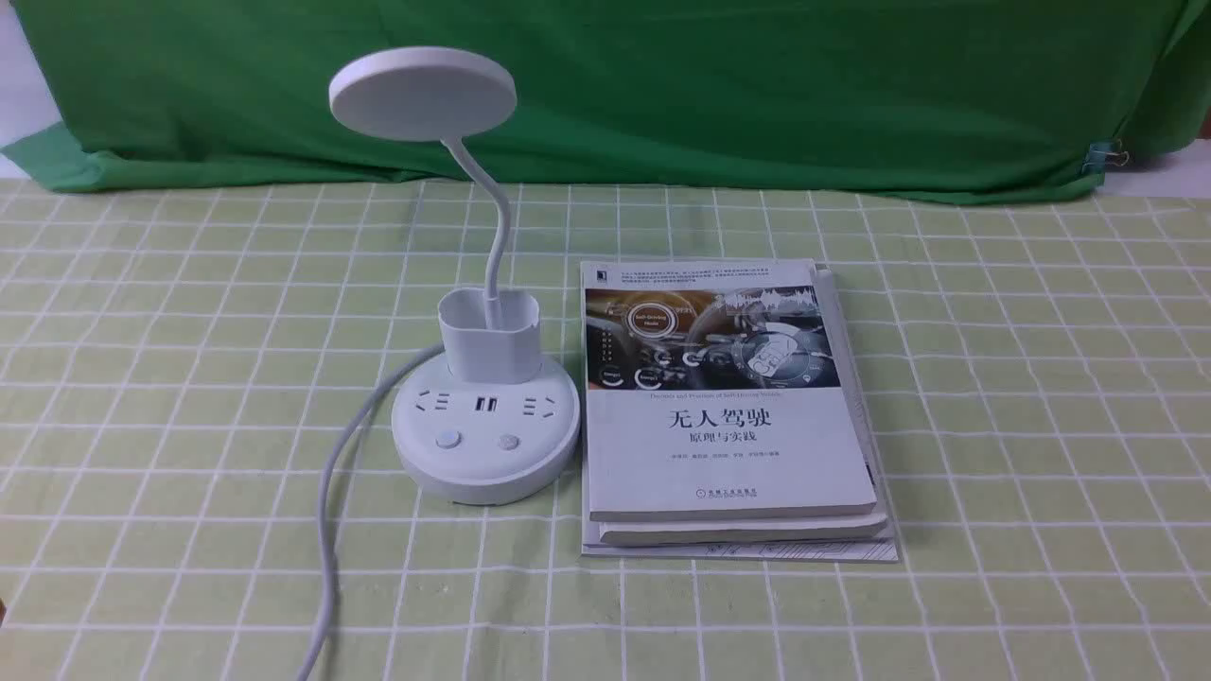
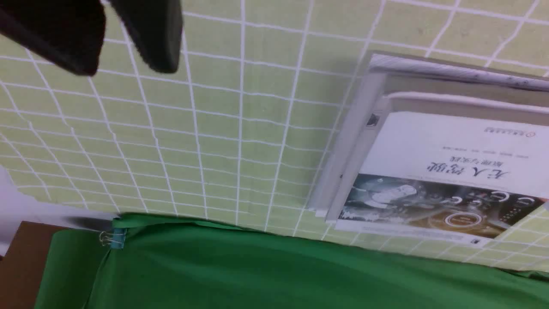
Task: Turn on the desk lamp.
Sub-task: Use the left arm to press the button switch on the lamp holder
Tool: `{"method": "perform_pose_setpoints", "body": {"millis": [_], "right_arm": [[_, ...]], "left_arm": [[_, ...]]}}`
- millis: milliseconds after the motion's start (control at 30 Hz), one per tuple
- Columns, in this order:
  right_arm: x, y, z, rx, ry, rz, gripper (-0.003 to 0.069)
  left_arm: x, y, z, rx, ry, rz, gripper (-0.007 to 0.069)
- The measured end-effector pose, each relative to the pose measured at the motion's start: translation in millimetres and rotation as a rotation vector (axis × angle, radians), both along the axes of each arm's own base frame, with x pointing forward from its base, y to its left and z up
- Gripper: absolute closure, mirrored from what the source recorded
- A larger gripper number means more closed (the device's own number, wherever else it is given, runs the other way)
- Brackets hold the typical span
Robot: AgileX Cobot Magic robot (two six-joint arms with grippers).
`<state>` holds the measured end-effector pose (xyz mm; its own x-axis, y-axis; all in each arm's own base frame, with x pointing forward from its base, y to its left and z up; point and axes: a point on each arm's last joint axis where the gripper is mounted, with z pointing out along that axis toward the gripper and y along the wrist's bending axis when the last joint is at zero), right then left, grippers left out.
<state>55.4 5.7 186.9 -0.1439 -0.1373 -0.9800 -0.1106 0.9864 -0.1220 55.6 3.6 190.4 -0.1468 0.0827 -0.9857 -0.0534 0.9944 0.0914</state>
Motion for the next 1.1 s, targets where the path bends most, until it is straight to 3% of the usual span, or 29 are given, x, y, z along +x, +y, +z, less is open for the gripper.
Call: {"method": "perform_pose_setpoints", "body": {"millis": [367,733,1100], "right_arm": [[0.0,0.0,0.0,0.000,0.000,0.000,0.0414],[0.0,0.0,0.0,0.000,0.000,0.000,0.0414],[0.0,0.0,0.0,0.000,0.000,0.000,0.0414]], "left_arm": [[0.1,0.0,0.4,-0.001,-0.004,0.000,0.0606],[0.9,0.1,13.7,-0.040,-0.154,0.003,0.0606],[0.6,-0.4,5.3,-0.064,-0.063,0.003,0.0606]]}}
